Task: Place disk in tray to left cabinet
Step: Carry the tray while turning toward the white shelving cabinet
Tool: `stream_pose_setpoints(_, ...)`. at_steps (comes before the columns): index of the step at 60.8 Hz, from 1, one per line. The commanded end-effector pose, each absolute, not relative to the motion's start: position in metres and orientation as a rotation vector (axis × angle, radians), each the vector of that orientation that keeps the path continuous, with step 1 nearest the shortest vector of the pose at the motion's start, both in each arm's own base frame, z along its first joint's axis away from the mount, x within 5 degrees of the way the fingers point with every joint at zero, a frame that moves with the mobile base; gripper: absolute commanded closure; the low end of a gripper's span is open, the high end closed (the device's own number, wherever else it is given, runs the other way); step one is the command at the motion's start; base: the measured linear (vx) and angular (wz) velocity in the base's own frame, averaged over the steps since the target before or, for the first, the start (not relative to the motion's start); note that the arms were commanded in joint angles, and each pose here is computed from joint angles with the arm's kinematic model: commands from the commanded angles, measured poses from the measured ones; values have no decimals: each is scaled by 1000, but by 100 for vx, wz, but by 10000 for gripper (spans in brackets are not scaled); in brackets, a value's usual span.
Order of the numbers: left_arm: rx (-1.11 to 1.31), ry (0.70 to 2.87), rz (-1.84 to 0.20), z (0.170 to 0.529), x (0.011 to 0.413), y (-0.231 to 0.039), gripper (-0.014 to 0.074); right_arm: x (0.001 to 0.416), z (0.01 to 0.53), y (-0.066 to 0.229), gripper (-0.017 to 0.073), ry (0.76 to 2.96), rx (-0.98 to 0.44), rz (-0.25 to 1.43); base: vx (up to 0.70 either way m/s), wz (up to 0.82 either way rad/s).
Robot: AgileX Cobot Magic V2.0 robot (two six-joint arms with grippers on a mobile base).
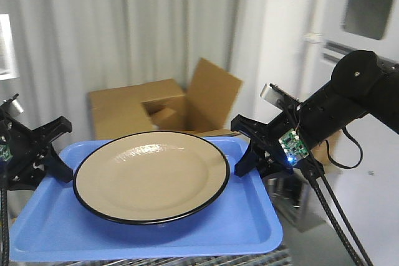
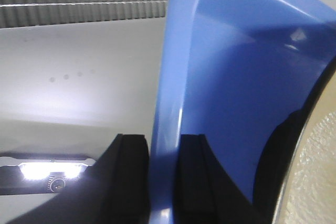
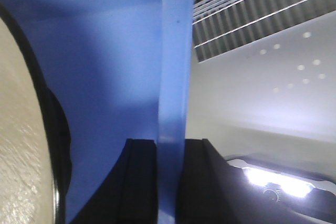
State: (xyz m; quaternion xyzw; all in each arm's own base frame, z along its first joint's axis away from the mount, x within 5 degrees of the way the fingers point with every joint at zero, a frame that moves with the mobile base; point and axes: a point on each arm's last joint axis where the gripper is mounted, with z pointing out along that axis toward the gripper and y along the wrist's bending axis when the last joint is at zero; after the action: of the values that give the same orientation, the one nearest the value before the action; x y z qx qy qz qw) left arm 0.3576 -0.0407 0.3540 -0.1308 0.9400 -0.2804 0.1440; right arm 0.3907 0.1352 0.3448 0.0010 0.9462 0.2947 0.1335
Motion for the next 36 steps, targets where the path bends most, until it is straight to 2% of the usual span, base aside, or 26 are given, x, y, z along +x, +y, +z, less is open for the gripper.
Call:
stream_pose_setpoints(1, -352, 2561, -1032, 391, 347, -58, 594, 369, 386, 150, 564, 2634, -71, 1069, 17, -67)
stream_pose_setpoints(36, -353, 2560, -1032, 391, 347, -58, 594, 369, 386, 150, 564, 2635, -72, 1065, 16, -70)
